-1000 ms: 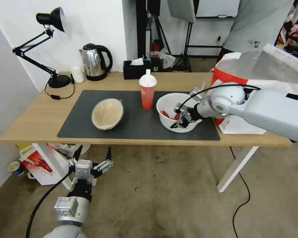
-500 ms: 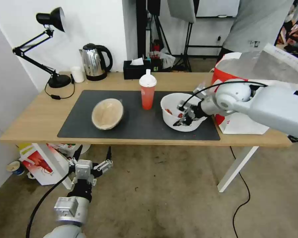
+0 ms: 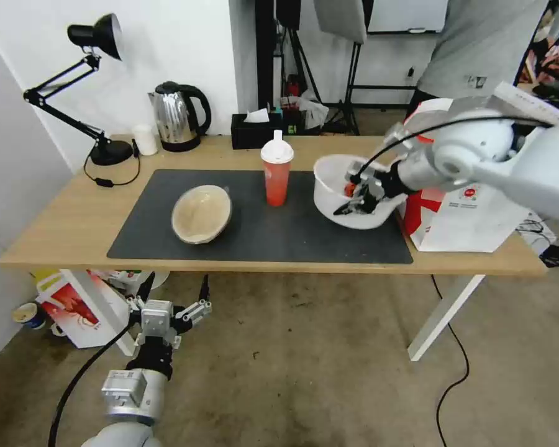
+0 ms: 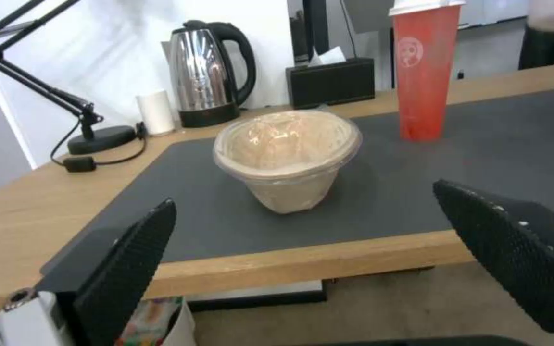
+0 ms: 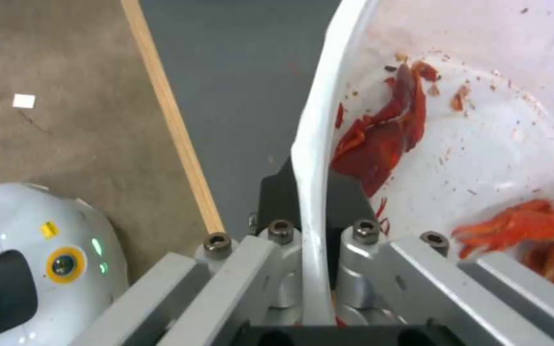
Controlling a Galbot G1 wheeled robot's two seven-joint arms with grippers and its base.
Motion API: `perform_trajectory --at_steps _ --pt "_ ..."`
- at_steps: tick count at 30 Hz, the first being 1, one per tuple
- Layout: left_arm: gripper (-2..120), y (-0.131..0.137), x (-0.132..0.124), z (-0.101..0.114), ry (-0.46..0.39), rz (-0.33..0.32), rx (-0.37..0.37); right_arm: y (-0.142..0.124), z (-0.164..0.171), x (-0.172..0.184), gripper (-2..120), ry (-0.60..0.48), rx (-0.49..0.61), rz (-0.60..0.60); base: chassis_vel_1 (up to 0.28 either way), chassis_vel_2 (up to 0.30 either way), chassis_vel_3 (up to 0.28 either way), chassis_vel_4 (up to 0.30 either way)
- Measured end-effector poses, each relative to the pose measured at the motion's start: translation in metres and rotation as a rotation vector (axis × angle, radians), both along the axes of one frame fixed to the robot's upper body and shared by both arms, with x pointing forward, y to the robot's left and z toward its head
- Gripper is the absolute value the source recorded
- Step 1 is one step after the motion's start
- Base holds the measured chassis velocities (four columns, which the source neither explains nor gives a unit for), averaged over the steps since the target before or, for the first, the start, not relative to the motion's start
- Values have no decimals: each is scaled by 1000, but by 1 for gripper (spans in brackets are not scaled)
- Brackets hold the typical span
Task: Pick up the trash from the table and place it into the takeout bag.
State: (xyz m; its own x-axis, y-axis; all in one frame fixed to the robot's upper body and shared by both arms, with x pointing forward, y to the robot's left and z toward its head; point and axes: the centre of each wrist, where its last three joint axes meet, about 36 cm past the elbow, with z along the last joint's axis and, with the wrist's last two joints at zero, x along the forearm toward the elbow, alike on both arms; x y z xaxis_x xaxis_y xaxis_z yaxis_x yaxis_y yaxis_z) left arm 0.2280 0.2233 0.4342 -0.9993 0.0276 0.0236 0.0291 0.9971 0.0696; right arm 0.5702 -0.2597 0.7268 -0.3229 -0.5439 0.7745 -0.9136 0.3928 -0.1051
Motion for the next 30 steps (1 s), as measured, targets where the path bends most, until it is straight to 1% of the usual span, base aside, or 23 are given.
perform_trajectory --at_steps 2,3,6,7,11,16,20,25,30 --pt "100 0 0 0 0 0 0 6 15 -2 0 -20 11 15 0 0 0 0" --pt "100 0 0 0 0 0 0 6 15 -2 0 -20 11 15 0 0 0 0" --pt "100 0 0 0 0 0 0 18 38 -7 0 -49 29 51 0 0 0 0" --pt "100 0 0 0 0 0 0 18 38 -7 0 -49 29 51 0 0 0 0" --pt "100 0 0 0 0 0 0 34 54 -14 0 -67 40 94 0 0 0 0" --pt "100 0 0 0 0 0 0 44 68 -16 0 -88 40 116 0 0 0 0" --pt "100 0 0 0 0 0 0 54 86 -16 0 -110 41 132 0 0 0 0" --pt "100 0 0 0 0 0 0 53 99 -13 0 -130 37 133 0 0 0 0" --pt "100 0 0 0 0 0 0 45 114 -9 0 -154 37 117 0 0 0 0"
